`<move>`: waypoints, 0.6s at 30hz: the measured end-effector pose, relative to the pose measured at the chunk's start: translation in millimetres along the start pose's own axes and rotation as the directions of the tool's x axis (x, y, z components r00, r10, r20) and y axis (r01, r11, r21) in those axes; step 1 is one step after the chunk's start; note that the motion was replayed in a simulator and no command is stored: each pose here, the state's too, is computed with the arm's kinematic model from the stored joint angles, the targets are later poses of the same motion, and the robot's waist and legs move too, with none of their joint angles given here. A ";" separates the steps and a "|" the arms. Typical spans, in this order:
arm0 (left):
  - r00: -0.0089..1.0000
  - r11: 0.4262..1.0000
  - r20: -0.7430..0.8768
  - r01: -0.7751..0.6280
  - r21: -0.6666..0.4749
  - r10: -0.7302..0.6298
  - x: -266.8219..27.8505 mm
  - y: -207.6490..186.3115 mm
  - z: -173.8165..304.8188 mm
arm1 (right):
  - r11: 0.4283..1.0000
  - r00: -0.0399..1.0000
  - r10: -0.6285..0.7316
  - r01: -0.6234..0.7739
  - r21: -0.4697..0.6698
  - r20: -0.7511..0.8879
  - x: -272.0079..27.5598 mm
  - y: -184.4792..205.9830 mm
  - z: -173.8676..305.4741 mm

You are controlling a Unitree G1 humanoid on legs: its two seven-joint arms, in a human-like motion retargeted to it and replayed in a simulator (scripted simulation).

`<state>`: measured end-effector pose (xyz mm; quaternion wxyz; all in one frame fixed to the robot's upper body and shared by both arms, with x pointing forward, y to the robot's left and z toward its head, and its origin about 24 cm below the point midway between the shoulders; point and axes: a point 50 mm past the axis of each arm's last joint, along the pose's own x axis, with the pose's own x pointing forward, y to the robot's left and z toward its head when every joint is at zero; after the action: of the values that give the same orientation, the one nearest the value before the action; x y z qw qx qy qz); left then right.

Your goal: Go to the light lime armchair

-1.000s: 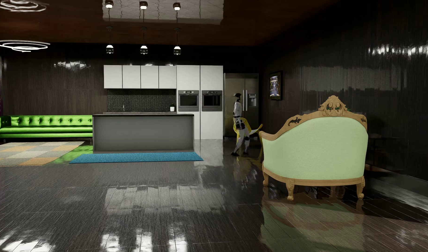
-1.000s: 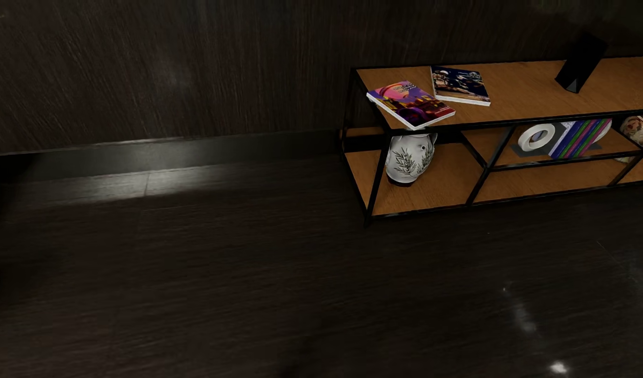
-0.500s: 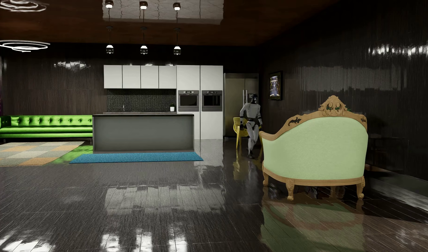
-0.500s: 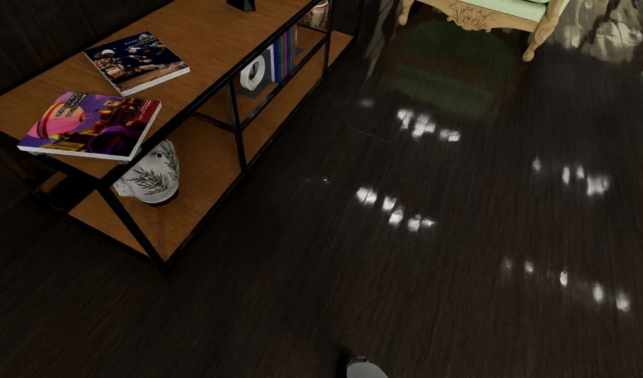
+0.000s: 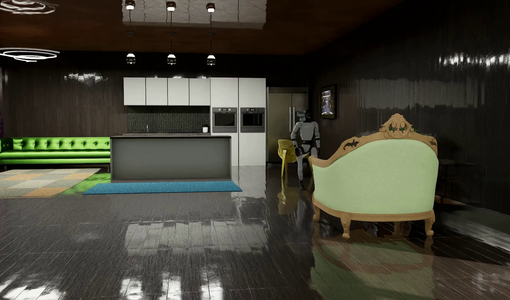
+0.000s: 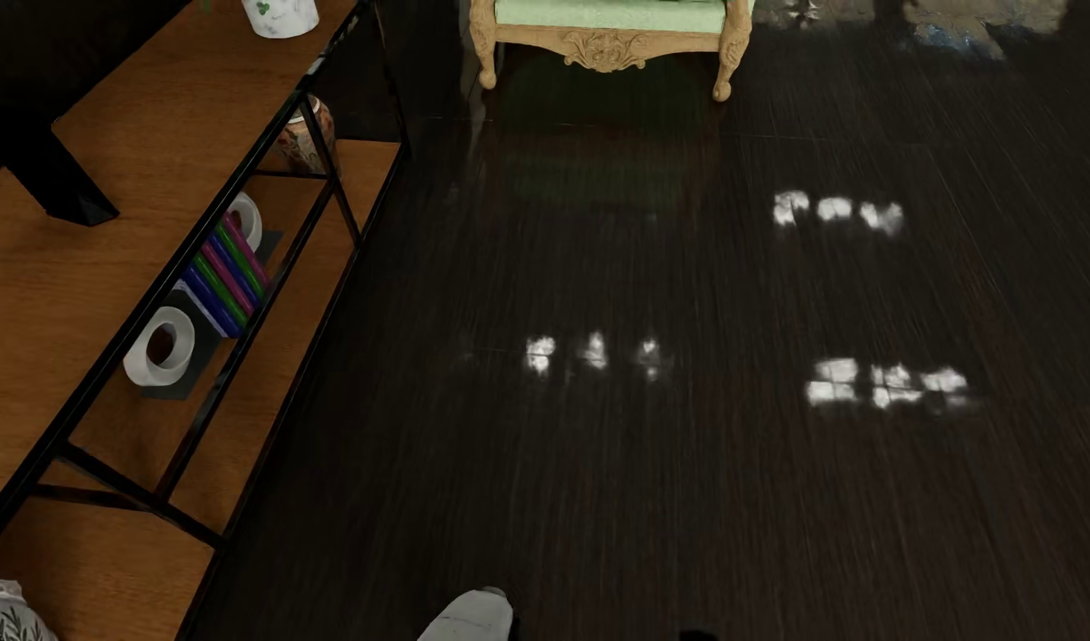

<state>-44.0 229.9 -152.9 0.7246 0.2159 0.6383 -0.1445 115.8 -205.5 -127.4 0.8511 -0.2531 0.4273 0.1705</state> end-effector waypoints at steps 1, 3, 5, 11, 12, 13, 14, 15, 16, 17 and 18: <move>1.000 1.000 -0.025 0.014 -0.005 -0.014 -2.6 -6.2 -9.1 | 0.998 0.995 -0.061 0.060 0.012 0.083 4.9 -20.6 24.6; 0.997 0.999 -0.064 0.032 -0.008 -0.033 -7.4 -13.7 -23.3 | 0.990 0.968 -0.143 0.141 0.025 0.204 4.5 -50.1 58.9; 0.994 0.999 -0.103 0.045 -0.002 -0.045 -9.6 -17.8 -33.6 | 0.984 0.957 -0.179 0.169 0.062 0.227 3.1 -57.6 65.3; 0.989 0.998 0.147 -0.017 -0.057 0.025 8.2 3.4 48.8 | 0.998 0.992 0.058 -0.057 0.012 -0.109 -5.4 22.4 -27.8; 0.969 0.998 0.243 -0.027 -0.063 0.041 7.0 8.7 75.8 | 0.997 0.981 0.077 -0.070 0.044 -0.178 -18.1 33.2 -51.1; 0.941 0.994 0.327 -0.063 -0.090 0.089 3.3 24.0 99.6 | 0.986 0.934 0.160 -0.164 0.016 -0.318 -28.0 59.3 -81.1; 0.896 0.988 0.423 -0.092 -0.121 0.135 -4.1 38.0 127.1 | 0.973 0.908 0.211 -0.230 -0.009 -0.363 -43.8 73.2 -97.8; 0.853 0.987 0.499 -0.105 -0.118 0.151 -11.5 45.1 149.4 | 0.961 0.873 0.249 -0.277 -0.008 -0.419 -58.6 86.1 -114.3; 0.802 0.981 0.565 -0.142 -0.135 0.194 -21.4 61.4 170.3 | 0.950 0.843 0.278 -0.312 0.002 -0.460 -70.9 97.1 -126.0; 0.758 0.976 0.615 -0.168 -0.139 0.218 -30.2 72.8 186.3 | 0.935 0.816 0.310 -0.354 0.001 -0.488 -82.5 107.2 -134.8; 0.727 0.969 0.641 -0.192 -0.158 0.248 -36.6 83.4 195.4 | 0.926 0.794 0.330 -0.377 0.012 -0.510 -92.1 115.0 -141.7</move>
<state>159.9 202.4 -88.1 0.9220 0.1961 0.3191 -0.0982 -86.3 -200.5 -157.0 0.6504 -0.2425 0.6658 0.2736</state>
